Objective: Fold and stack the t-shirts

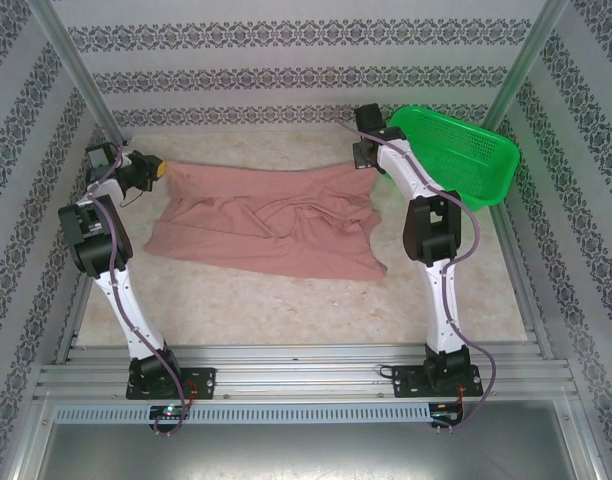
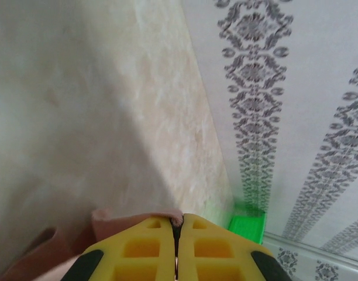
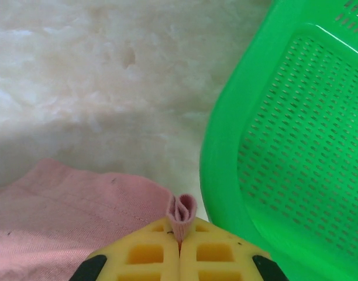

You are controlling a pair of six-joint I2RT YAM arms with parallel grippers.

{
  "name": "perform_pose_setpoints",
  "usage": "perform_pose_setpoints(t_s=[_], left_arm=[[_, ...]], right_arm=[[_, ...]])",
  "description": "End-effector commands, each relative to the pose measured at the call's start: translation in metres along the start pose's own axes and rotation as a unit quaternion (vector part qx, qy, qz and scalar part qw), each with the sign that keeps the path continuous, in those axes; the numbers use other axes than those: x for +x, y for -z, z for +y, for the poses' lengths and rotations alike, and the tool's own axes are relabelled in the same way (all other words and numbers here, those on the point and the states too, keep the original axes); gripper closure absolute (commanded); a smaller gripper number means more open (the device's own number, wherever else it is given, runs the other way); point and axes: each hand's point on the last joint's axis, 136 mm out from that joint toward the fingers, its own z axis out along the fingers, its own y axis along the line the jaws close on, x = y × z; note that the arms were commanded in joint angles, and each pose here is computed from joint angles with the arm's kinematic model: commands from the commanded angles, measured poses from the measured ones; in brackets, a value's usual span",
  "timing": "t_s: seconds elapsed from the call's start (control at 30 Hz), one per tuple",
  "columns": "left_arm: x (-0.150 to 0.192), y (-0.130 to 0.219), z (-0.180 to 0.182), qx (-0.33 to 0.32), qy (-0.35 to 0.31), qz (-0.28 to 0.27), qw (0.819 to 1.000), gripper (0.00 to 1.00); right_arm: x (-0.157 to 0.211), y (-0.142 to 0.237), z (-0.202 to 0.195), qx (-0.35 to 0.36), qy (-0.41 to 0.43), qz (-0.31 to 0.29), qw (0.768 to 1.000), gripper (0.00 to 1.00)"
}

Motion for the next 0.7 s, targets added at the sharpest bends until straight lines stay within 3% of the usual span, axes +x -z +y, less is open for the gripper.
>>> perform_pose_setpoints(t_s=[0.0,0.27,0.3,0.37,0.47,0.57,0.67], left_arm=[[-0.028,-0.002,-0.014,0.032,-0.013,-0.043,0.998,0.92],[-0.036,-0.021,0.017,0.040,0.025,-0.061,0.997,0.88],[-0.040,-0.023,0.015,0.042,0.027,-0.062,0.997,0.83],[-0.047,-0.024,0.006,0.050,0.024,-0.066,0.996,0.60],[-0.056,-0.012,-0.030,0.070,0.009,-0.077,0.994,0.39],[-0.055,0.018,-0.066,0.036,-0.043,-0.096,0.994,0.26],[-0.029,0.053,-0.096,-0.007,-0.098,-0.090,0.991,0.23]], right_arm=[[-0.007,0.000,-0.009,0.014,-0.027,0.003,1.000,0.94],[-0.009,-0.013,0.009,-0.035,-0.070,0.004,0.997,0.78],[-0.014,-0.011,0.009,-0.046,-0.080,-0.001,0.996,0.72],[-0.023,-0.004,0.002,-0.052,-0.099,-0.009,0.994,0.53],[-0.037,0.022,-0.008,-0.080,-0.124,-0.016,0.989,0.47],[-0.040,0.062,-0.015,-0.080,-0.109,-0.026,0.990,0.42],[-0.017,0.097,-0.005,-0.128,-0.099,-0.013,0.987,0.35]])
